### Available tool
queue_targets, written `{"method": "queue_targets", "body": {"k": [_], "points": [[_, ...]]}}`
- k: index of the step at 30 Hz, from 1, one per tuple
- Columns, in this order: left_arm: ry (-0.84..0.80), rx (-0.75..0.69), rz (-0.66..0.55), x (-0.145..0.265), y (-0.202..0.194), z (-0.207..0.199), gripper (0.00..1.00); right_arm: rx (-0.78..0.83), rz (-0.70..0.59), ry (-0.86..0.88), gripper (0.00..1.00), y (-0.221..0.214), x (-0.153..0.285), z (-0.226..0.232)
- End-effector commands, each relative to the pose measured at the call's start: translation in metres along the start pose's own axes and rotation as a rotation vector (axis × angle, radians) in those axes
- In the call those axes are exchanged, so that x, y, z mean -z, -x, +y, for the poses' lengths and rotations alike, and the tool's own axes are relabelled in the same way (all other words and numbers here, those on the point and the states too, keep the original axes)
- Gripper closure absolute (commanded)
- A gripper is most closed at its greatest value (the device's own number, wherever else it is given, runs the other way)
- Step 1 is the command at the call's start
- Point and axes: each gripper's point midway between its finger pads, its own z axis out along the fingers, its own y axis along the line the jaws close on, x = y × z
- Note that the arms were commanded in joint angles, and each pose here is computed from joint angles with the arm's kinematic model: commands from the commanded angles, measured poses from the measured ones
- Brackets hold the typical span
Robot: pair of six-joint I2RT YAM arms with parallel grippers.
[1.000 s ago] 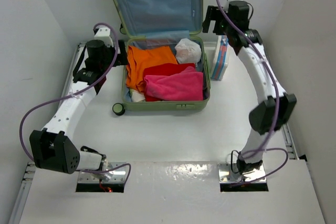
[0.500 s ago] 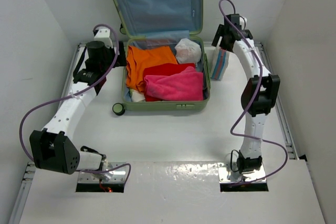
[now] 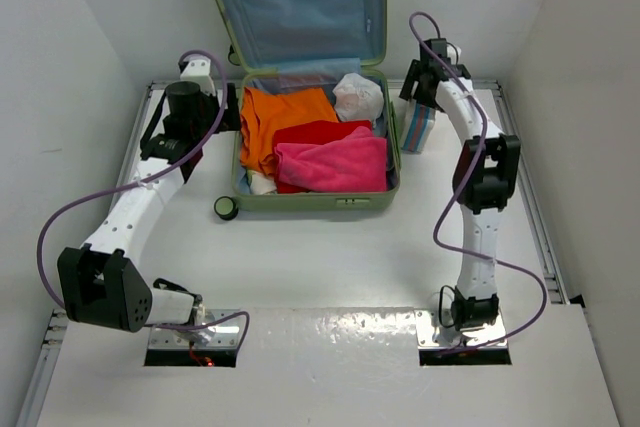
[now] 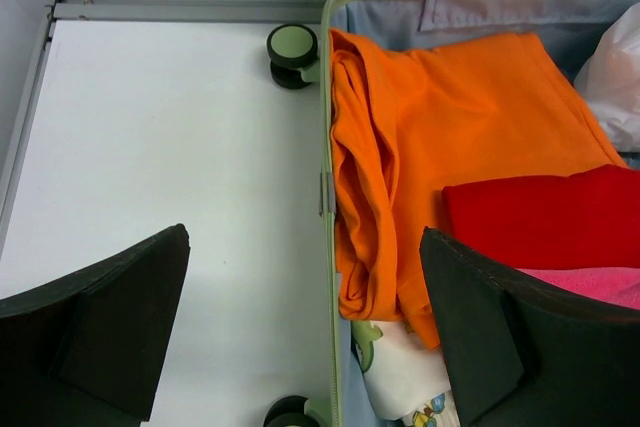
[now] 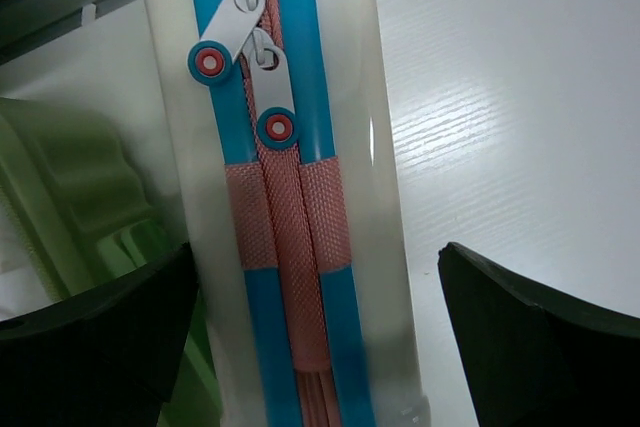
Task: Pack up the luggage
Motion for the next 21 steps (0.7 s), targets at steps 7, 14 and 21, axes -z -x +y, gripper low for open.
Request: {"method": "queue_targets", "body": {"k": [7,14,21], "points": [[0.008,0.005,-0.034,0.005,0.010,0.007,0.01,0.021,0.009,-0.071,0.00,-0.008,-0.041,-0.026],[0.001,-0.018,-0.014,0.003,0.004,0.006,0.01,0.008,0.089,0.064,0.44,-0.011,-0.051,-0.052],[-0.021,-0.010,0.018,-0.003,-0.007,0.004,0.01,-0.036,0.073,0.403,1.00,0.019,0.002,-0.029]]}}
